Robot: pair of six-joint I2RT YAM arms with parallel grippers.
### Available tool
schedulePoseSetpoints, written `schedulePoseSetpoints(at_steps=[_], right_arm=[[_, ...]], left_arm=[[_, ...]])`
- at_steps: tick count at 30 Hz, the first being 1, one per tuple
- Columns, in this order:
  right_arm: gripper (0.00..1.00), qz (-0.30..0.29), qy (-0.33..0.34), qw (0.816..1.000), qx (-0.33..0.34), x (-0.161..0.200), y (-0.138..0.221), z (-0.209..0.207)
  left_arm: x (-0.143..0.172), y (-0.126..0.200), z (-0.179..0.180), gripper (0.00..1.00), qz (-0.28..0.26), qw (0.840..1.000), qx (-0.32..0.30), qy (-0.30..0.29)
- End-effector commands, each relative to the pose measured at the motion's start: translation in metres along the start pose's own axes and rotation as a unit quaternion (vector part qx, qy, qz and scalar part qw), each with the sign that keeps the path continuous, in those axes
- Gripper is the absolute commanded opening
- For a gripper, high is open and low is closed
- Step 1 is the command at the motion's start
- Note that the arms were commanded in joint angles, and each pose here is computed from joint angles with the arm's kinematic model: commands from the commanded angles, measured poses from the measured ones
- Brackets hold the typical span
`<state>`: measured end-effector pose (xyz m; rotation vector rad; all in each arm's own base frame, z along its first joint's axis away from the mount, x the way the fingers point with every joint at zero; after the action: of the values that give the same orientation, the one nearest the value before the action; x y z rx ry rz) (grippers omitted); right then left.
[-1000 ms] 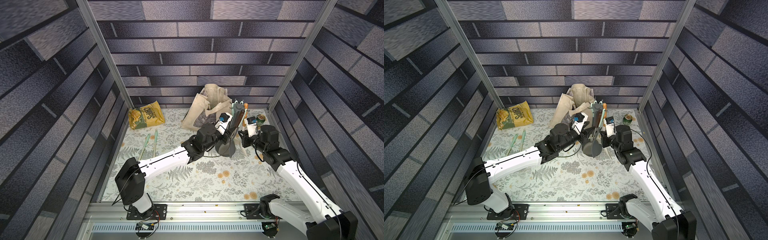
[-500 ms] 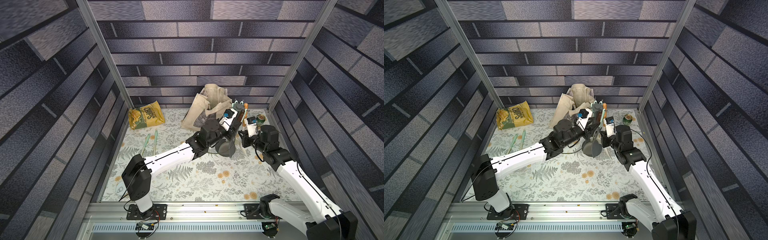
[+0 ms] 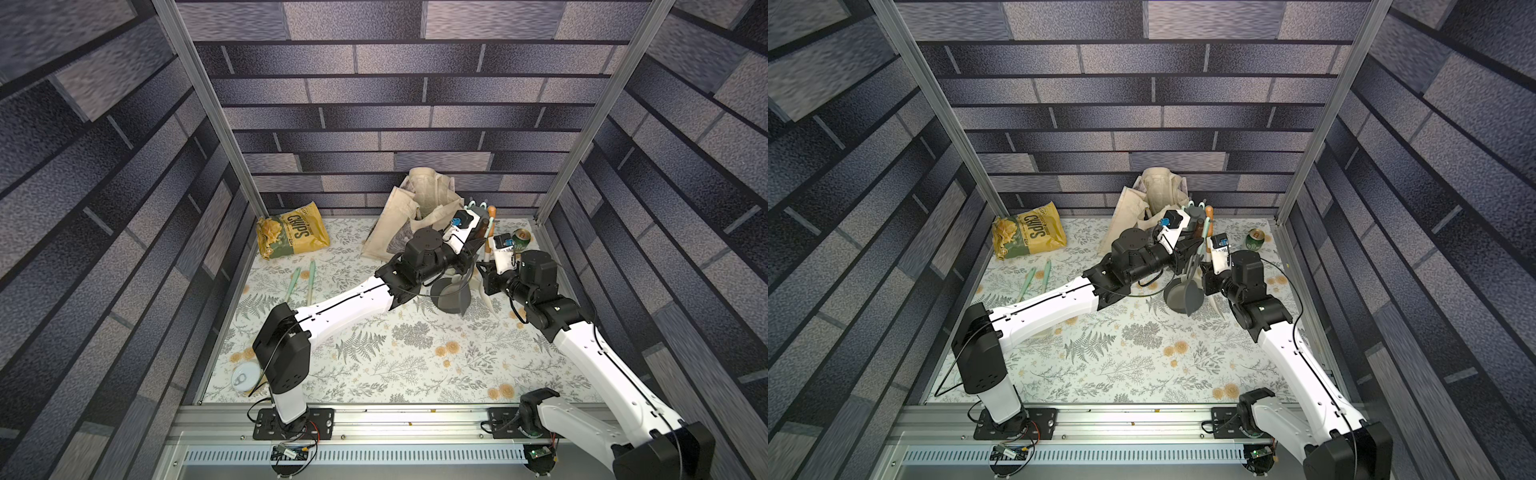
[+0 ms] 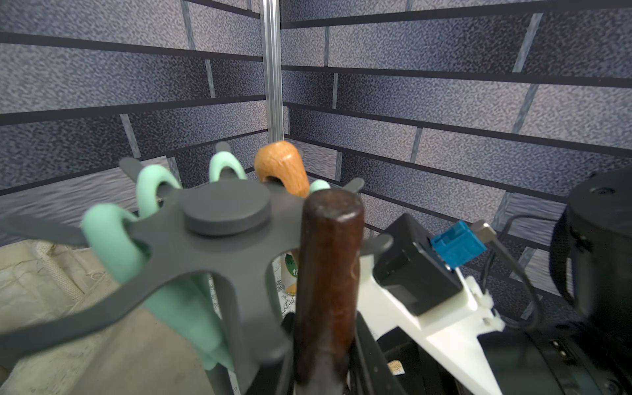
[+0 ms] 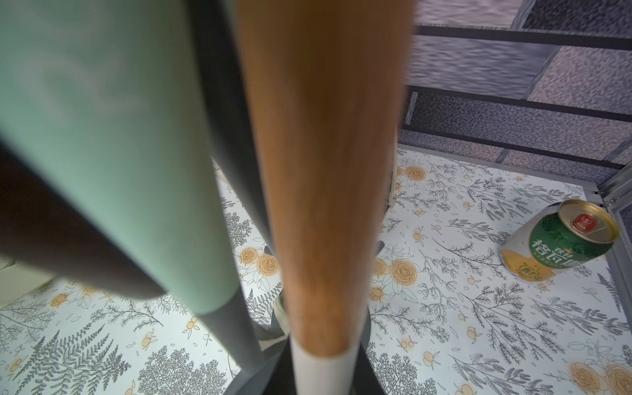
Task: Take the spatula off the kitchen utensil rack
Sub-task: Take off the spatula from the rack.
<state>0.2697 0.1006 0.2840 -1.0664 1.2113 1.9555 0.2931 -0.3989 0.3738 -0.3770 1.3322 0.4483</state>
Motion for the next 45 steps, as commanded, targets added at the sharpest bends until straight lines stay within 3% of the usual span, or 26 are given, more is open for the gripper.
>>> schedulePoseSetpoints(at_steps=[1,12,24,32,45], right_arm=[[0.10,0.036,-0.006,0.999,0.004,0.017,-0.003,-0.002],[0.10,0.036,-0.006,0.999,0.011,0.016,-0.002,-0.003],[0.10,0.037,-0.005,0.999,0.014,0.016,-0.004,-0.004],[0.10,0.037,-0.006,0.999,0.017,0.016,-0.003,-0.004],[0.10,0.039,-0.008,0.999,0.010,0.017,-0.005,-0.003]], left_arm=[[-0.010,0.001,0.005,0.21,-0.007,1.000,0.002,0.002],[-0.022,0.013,-0.003,0.00,0.005,1.000,0.019,-0.018],[-0.044,0.039,-0.016,0.00,0.012,0.997,0.062,-0.034],[-0.054,0.052,-0.019,0.00,-0.001,0.994,0.106,0.001],[-0.056,0.091,0.000,0.00,0.032,0.994,0.105,0.030]])
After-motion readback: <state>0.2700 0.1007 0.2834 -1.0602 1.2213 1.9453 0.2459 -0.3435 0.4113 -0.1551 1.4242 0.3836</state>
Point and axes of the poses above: each gripper's point midway between its finger pads, its own y axis back along the fingers, its own z axis along the line the jaws close on, x = y × z, the point moved 7 cm from there along y, back along the fingers, and after that the axes turned 13 degrees about -y, right-handed, at the moved point
